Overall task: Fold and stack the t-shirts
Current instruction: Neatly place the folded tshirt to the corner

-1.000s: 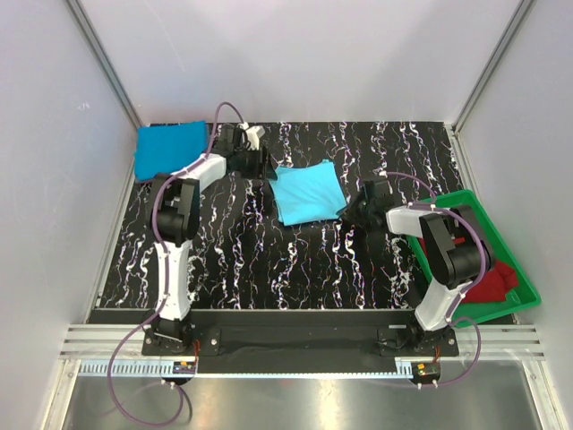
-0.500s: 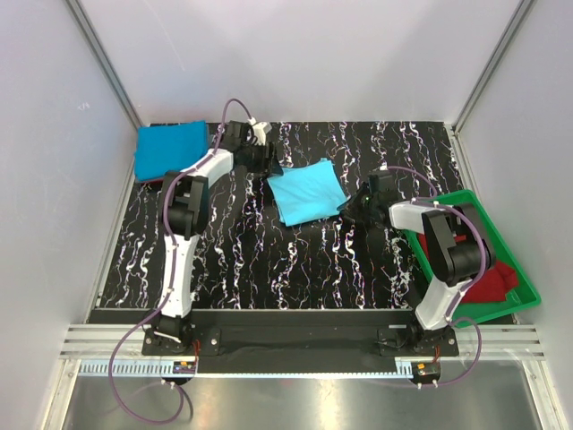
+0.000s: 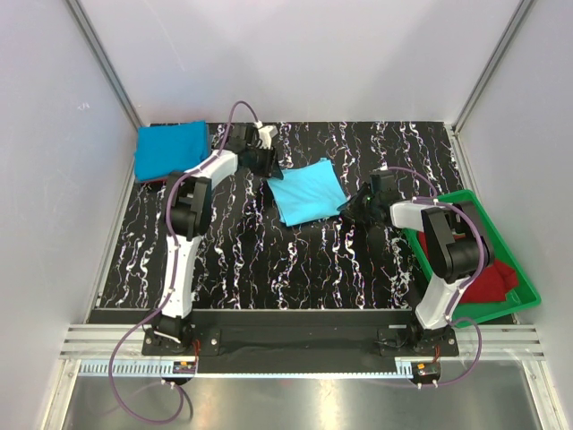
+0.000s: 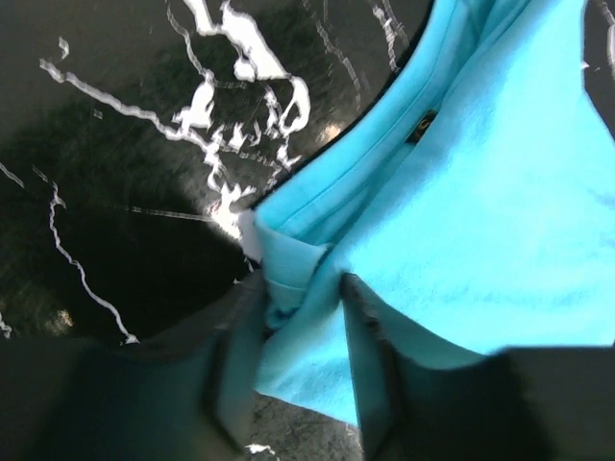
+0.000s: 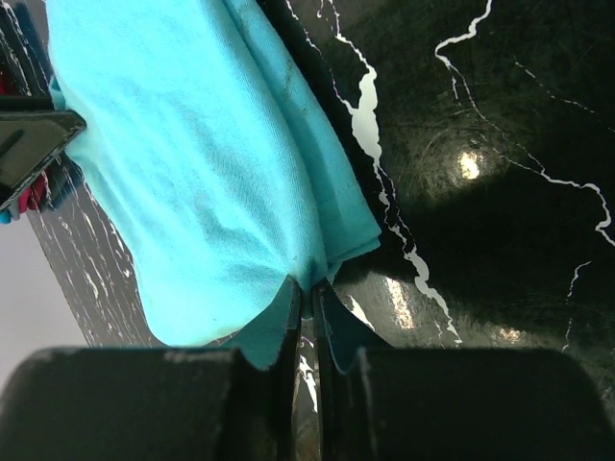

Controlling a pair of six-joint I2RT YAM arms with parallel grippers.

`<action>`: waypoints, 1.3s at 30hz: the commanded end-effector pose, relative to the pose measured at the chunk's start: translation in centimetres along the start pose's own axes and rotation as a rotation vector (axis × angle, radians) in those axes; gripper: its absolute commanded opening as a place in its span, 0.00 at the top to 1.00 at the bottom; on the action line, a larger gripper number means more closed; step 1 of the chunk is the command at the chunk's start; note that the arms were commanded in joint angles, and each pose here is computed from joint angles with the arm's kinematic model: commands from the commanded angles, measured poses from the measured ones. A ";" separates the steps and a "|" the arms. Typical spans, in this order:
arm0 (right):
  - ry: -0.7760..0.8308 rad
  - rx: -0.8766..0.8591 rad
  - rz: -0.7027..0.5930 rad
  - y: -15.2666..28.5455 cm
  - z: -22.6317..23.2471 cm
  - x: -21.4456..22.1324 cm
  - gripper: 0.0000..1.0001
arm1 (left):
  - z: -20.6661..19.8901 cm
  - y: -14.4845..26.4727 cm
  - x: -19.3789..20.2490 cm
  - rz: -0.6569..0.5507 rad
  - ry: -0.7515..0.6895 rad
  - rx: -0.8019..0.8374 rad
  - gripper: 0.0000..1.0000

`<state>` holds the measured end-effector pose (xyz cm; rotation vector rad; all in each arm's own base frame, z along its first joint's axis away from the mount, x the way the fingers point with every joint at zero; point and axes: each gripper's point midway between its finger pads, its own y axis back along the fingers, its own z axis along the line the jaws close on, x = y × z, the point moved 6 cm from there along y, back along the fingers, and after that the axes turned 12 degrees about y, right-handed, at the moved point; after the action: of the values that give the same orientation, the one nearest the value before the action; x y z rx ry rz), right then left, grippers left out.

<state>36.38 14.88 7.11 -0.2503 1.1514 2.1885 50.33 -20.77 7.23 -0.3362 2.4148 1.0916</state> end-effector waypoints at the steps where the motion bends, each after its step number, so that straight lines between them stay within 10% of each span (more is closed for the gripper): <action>1: 0.021 -0.056 -0.030 0.6 0.9 -0.7 0.88 | 0.2 0.0 0.3 0.027 0.002 -0.018 0.67; 5: 0.026 -0.073 -0.038 1.2 1.4 -0.9 0.83 | -0.9 0.7 -1.0 -0.008 0.008 -0.013 1.00; 14: 0.099 -0.102 -0.123 5.6 3.8 -2.6 0.32 | -3.4 6.6 -3.3 -0.090 -0.179 -0.091 1.00; 17: 0.110 -0.125 -0.167 7.4 4.7 -3.1 0.01 | -3.9 9.4 -3.8 -0.110 -0.277 -0.166 1.00; 39: 0.119 -0.187 -0.192 7.8 6.6 -4.7 0.00 | -1.9 26.0 -8.1 -0.238 -0.673 -0.593 1.00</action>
<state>34.76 14.60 17.21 -0.5098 0.9777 2.1414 46.89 -6.78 24.76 -0.3286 1.6077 1.4702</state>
